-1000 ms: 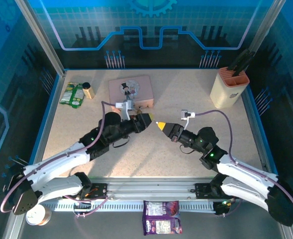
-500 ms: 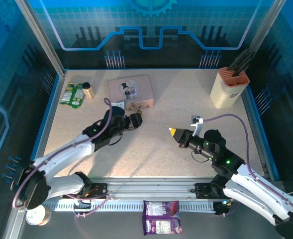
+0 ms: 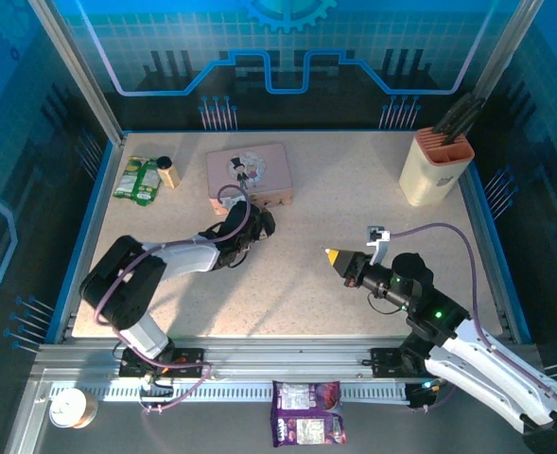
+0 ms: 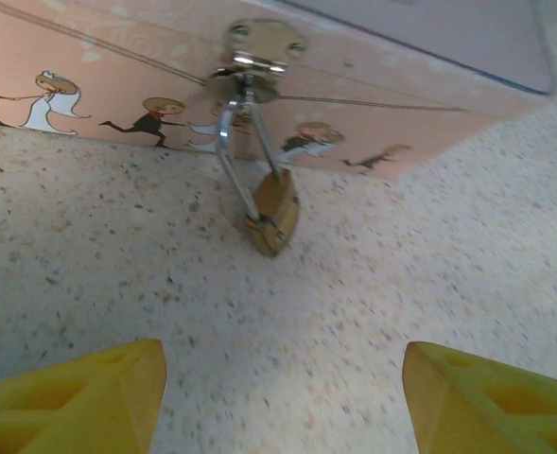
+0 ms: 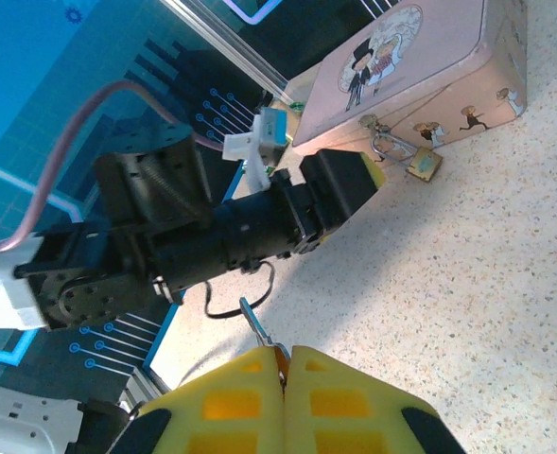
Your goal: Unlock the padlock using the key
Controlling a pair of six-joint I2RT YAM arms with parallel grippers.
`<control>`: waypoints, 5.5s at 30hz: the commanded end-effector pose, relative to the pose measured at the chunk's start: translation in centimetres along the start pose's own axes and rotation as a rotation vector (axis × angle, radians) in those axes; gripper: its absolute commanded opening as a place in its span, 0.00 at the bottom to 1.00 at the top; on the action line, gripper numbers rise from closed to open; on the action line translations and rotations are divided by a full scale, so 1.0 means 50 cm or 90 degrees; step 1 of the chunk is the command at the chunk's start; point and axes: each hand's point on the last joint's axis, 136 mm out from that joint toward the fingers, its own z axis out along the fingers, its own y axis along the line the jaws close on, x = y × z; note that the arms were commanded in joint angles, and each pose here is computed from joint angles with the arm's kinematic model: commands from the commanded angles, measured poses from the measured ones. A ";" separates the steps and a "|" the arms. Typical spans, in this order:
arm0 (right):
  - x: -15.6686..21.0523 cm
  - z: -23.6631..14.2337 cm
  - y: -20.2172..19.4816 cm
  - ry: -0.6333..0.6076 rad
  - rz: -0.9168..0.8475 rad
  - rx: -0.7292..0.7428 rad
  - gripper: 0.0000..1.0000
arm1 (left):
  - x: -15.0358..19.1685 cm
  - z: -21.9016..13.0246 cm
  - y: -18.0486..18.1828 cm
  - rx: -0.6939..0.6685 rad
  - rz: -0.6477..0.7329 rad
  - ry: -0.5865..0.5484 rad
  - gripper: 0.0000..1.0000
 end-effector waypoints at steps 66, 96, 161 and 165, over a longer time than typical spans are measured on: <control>0.058 0.020 -0.092 0.061 0.066 0.095 0.00 | 0.071 0.035 -0.086 0.080 0.118 0.086 0.05; 0.054 0.030 -0.106 0.071 0.079 0.132 0.00 | 0.276 -0.089 -0.165 0.248 0.353 0.213 0.07; 0.072 0.052 -0.098 0.091 0.091 0.135 0.00 | 0.292 -0.105 -0.094 0.230 0.208 0.157 0.22; 0.076 0.051 -0.100 0.093 0.095 0.136 0.00 | 0.290 -0.113 -0.100 0.234 0.197 0.160 0.19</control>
